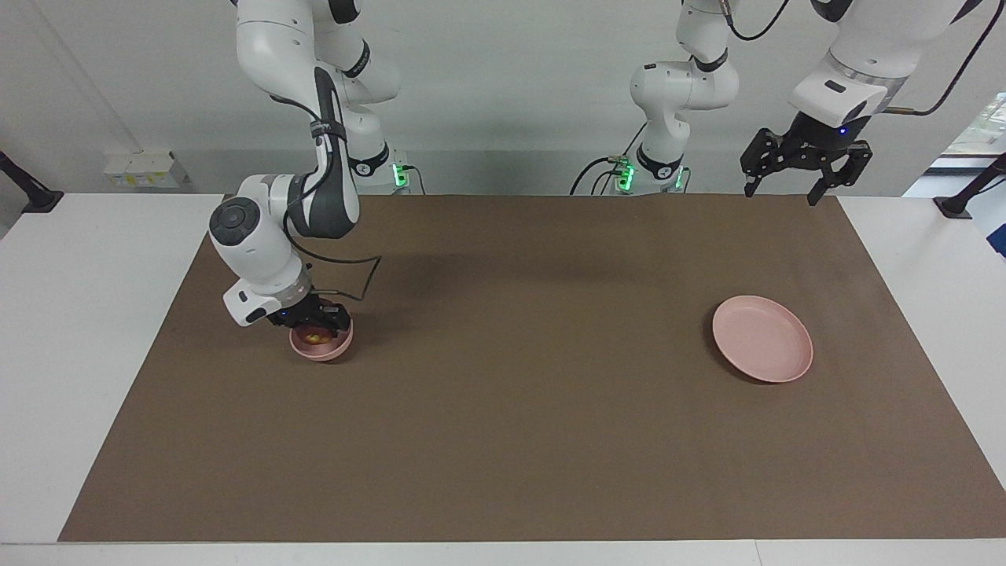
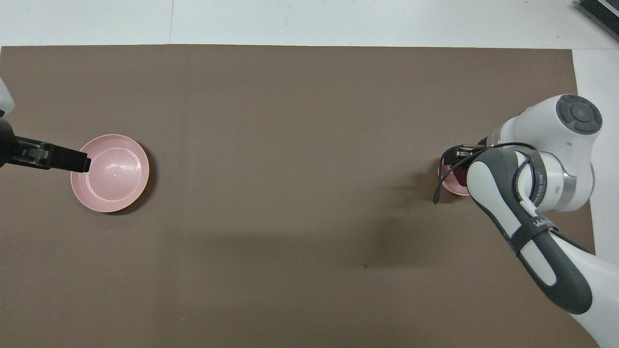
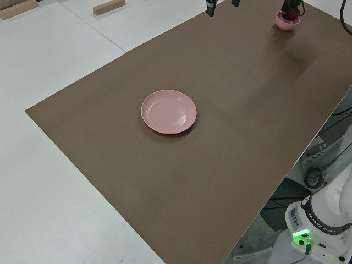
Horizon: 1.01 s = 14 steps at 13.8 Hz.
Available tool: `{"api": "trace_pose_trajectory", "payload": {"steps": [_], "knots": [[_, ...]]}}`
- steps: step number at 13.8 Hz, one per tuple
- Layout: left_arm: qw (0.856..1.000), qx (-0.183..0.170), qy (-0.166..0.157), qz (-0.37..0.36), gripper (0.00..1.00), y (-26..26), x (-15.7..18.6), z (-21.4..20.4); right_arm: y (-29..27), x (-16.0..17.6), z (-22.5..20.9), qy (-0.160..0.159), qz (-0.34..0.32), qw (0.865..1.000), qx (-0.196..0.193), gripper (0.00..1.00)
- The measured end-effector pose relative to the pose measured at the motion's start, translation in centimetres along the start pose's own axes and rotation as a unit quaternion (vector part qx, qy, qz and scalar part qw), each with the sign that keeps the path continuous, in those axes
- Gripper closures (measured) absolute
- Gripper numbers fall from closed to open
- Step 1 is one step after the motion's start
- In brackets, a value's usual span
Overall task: Move apple from plate to bowl
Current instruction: 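Lower the apple into the pink bowl with the right gripper while the left retracts, then release the apple in the bowl with the right gripper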
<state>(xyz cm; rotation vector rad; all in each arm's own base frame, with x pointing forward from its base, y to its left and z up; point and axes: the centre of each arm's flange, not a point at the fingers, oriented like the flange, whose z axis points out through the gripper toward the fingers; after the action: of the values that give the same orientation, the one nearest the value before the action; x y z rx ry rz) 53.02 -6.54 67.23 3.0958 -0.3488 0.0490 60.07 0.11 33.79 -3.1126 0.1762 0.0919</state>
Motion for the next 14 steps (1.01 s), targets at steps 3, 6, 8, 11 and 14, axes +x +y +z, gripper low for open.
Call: {"api": "trace_pose_trajectory", "payload": {"steps": [3, 6, 8, 11, 14], "knots": [[1.000, -0.001, -0.007, -0.004, 0.00, -0.5, -0.2, -0.6, 0.0, -0.2, 0.3, -0.003, 0.000, 1.000, 0.000, 0.04], [1.000, -0.001, -0.009, -0.004, 0.00, -0.6, 0.1, -0.5, -0.1, 0.0, -0.1, 0.001, -0.001, 1.000, 0.000, 0.00], [1.000, -0.001, -0.008, -0.005, 0.00, -0.7, 0.0, -0.7, -0.5, 0.3, -2.3, 0.013, -0.004, 1.000, 0.004, 0.00], [1.000, -0.001, -0.013, -0.007, 0.00, -0.9, -0.1, -0.6, -0.9, 0.2, -9.4, 0.028, -0.009, 1.000, 0.012, 0.00], [1.000, -0.001, -0.016, -0.009, 0.00, -1.1, -0.2, -0.6, -0.3, -1.5, -16.0, 0.036, -0.016, 0.999, 0.002, 0.00]]}}
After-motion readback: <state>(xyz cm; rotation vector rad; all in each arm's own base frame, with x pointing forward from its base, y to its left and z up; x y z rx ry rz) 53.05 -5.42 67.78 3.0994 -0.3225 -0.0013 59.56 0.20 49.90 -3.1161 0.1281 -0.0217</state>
